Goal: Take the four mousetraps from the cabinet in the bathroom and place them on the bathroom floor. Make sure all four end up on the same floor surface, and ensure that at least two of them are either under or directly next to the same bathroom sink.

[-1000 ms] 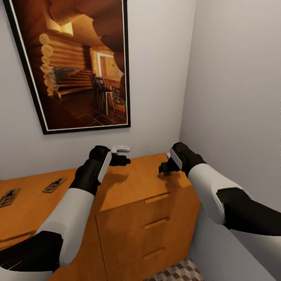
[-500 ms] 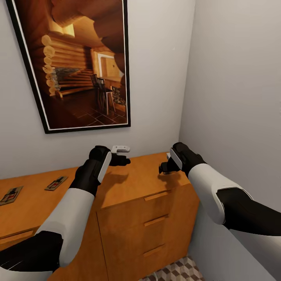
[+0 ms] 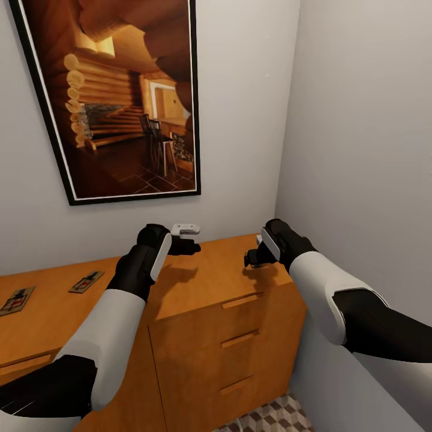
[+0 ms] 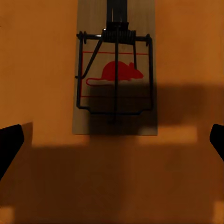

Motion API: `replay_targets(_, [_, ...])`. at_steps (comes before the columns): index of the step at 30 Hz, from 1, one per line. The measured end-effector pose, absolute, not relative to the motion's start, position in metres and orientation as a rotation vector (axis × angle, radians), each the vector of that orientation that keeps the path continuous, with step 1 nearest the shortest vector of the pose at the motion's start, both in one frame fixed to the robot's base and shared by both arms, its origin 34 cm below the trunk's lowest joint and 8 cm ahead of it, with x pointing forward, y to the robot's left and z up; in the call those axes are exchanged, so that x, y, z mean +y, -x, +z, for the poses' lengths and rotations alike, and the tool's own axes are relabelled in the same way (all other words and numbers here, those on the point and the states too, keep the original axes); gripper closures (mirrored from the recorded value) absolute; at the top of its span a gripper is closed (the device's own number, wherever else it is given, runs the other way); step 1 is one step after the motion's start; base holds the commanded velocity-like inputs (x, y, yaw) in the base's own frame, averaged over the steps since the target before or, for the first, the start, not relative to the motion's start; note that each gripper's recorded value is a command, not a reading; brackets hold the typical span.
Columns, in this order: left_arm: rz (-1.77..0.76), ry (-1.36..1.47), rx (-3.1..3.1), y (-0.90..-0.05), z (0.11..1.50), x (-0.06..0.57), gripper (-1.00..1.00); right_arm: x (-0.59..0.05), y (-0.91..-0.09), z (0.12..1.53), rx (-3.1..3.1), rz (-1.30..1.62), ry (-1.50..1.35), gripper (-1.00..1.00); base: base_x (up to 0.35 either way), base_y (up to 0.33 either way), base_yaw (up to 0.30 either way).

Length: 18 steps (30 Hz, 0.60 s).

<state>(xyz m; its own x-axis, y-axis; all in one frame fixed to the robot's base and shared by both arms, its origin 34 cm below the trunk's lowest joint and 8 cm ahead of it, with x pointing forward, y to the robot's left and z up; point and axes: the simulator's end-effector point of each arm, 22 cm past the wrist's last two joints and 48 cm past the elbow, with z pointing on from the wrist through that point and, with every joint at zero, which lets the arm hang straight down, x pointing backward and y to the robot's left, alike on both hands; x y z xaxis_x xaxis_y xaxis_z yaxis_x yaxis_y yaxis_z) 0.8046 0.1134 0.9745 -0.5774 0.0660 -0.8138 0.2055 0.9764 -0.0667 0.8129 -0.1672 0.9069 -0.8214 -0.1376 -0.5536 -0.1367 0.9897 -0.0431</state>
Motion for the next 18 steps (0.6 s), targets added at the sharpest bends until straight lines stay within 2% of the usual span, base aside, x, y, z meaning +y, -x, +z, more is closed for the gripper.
replay_targets(18, [-0.189, -0.188, 2.182, -0.8049, 0.975, 0.1142, -1.0, -0.1674, -0.8129, 0.9069, 2.546, -0.004, 0.192, -1.0, 0.082, 0.0, 0.0])
